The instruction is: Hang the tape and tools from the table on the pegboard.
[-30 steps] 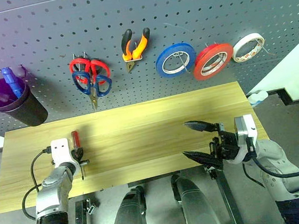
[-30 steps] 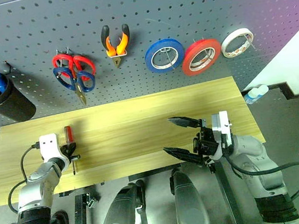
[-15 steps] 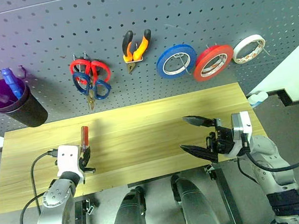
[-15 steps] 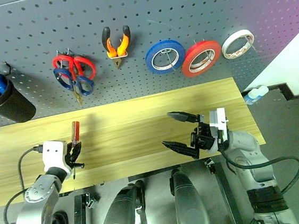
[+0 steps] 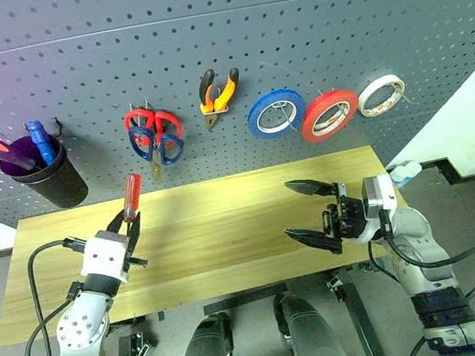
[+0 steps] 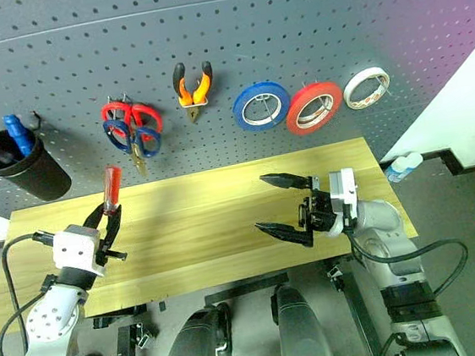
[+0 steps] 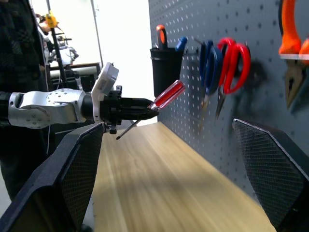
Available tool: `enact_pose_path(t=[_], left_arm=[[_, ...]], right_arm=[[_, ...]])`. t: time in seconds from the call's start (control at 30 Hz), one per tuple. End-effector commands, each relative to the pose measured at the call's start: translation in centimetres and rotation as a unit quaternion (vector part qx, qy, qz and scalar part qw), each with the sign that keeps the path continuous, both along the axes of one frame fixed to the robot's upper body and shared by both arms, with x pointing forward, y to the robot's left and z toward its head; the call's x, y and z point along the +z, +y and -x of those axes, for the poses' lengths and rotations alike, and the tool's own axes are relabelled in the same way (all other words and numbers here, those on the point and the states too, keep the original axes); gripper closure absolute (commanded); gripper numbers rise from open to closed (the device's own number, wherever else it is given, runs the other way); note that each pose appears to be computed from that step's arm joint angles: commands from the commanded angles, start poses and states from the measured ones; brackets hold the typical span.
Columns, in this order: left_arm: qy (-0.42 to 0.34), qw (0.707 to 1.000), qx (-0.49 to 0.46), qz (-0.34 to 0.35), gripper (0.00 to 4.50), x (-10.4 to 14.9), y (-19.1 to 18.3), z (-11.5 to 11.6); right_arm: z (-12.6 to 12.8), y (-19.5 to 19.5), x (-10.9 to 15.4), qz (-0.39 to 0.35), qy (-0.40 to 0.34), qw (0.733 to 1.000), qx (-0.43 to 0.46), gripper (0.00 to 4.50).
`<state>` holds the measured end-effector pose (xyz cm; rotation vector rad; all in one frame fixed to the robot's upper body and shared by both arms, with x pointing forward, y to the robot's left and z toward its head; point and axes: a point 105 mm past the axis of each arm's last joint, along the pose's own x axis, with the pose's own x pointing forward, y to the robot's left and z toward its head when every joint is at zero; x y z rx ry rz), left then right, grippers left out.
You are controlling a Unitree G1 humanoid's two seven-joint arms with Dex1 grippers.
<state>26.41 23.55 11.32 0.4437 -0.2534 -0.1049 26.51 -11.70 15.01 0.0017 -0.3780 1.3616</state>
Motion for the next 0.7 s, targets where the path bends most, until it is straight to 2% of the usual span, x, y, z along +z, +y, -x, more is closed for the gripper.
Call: enact_pose_path(t=[0.03, 0.33, 0.5, 0.7], left_arm=[[-0.068, 0.997, 0.017, -0.017, 3.69, 2.7, 1.0, 0.3], [-0.162, 0.985, 0.041, -0.041, 3.69, 8.3, 2.5, -1.2], [-0.195, 0.979, 0.040, -0.054, 3.69, 10.6, 3.0, -2.1], [-0.226, 0.970, 0.052, -0.065, 3.69, 13.4, 3.7, -3.1]], right_arm=[[-0.3, -0.1, 1.1, -0.029, -0.013, 0.999, -0.001, 0.00], [-1.4, -0.1, 1.9, -0.092, 0.011, 0.995, -0.026, 0.00], [-1.8, 0.0, 3.0, -0.140, 0.025, 0.989, -0.041, 0.00], [-1.7, 0.6, 3.3, -0.146, 0.025, 0.988, -0.041, 0.00]])
